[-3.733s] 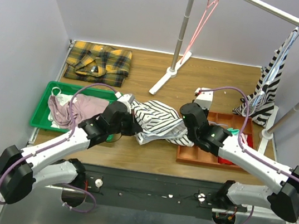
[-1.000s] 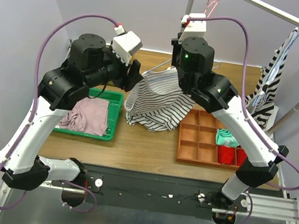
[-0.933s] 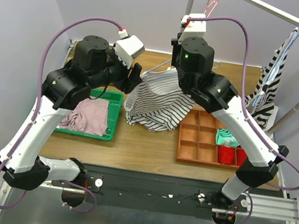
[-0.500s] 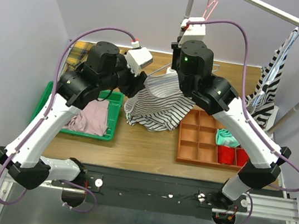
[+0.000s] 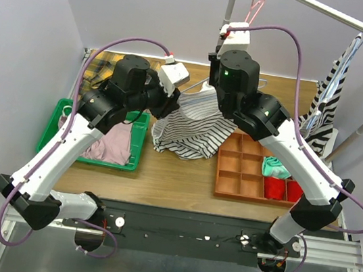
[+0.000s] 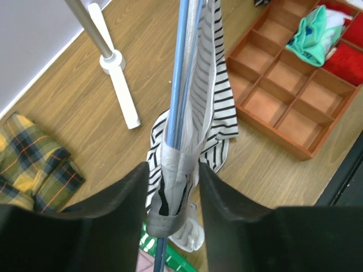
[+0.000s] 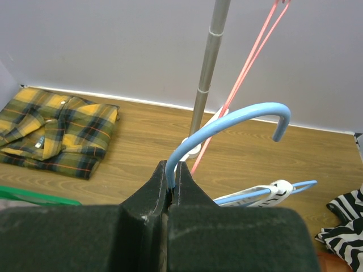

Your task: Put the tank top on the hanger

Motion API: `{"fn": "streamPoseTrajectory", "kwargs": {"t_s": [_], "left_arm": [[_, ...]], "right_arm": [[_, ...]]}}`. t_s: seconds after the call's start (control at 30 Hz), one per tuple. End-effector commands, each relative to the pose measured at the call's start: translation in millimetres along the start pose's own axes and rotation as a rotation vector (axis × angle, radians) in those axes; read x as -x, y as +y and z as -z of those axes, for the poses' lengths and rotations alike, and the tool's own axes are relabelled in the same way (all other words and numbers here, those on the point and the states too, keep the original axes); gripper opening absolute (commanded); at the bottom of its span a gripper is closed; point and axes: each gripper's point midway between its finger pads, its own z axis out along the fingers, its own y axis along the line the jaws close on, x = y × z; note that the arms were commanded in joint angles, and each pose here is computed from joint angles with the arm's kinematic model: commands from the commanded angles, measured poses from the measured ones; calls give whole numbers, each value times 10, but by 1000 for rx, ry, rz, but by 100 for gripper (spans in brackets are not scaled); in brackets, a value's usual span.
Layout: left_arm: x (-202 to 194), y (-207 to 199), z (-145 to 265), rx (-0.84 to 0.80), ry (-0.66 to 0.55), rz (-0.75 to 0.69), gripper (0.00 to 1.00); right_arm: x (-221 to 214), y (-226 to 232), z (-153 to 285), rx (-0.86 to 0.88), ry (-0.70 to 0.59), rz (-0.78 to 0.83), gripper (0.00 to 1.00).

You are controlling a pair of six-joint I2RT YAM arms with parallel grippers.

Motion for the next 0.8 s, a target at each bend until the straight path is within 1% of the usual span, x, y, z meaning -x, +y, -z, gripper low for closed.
{"fn": "streamPoseTrajectory", "kwargs": {"t_s": [0.0, 0.03, 0.07, 0.13, 0.2, 0.23, 0.3, 0.33, 0.37, 0.4, 0.43, 0.47, 0.53, 0.57, 0.63, 0.67, 0.73, 0.77], "left_arm": [[76, -127, -50, -73, -49, -10, 32], [65, -145, -52, -82, -48, -11, 24], [44, -148, -62, -83, -43, -5, 10], [3, -153, -80, -84, -40, -3, 0], [31, -157, -84, -82, -67, 4, 0], [-25, -160, -104, -80, -64, 16, 0], [110, -142, -49, -54, -140, 26, 0], [47, -150, -70, -51, -144, 37, 0], [102, -149, -4, -39, -180, 35, 0], [159, -123, 7, -22, -213, 37, 0], [128, -126, -1, -19, -215, 52, 0], [142, -135, 25, -17, -228, 52, 0], [152, -104, 34, 2, -242, 62, 0], [156, -109, 38, 2, -243, 63, 0], [165, -107, 62, 7, -249, 65, 0], [185, -108, 88, 10, -258, 66, 0], [191, -73, 96, 33, -262, 77, 0], [198, -59, 111, 43, -264, 79, 0]], "right_arm": [[109, -4, 79, 19, -23, -24, 1], [103, -2, 77, 19, -22, -23, 1], [105, -10, 76, 17, -23, -26, 1], [103, -3, 76, 17, -24, -25, 1], [131, -12, 87, 19, -31, -31, 1], [126, -13, 86, 19, -31, -26, 1], [142, -18, 99, 24, -34, -29, 11], [113, -11, 97, 27, -29, -26, 16], [115, -7, 101, 31, -32, -29, 22], [100, 10, 103, 42, -32, -31, 25], [133, -5, 124, 46, -44, -43, 28], [109, 2, 128, 52, -42, -42, 34], [127, 6, 151, 66, -48, -54, 41], [132, 7, 162, 72, -49, -57, 48], [133, 19, 178, 86, -50, -66, 53], [159, 5, 204, 93, -57, -74, 60], [137, 44, 231, 124, -52, -90, 69], [167, 19, 269, 130, -58, -100, 76]]}}
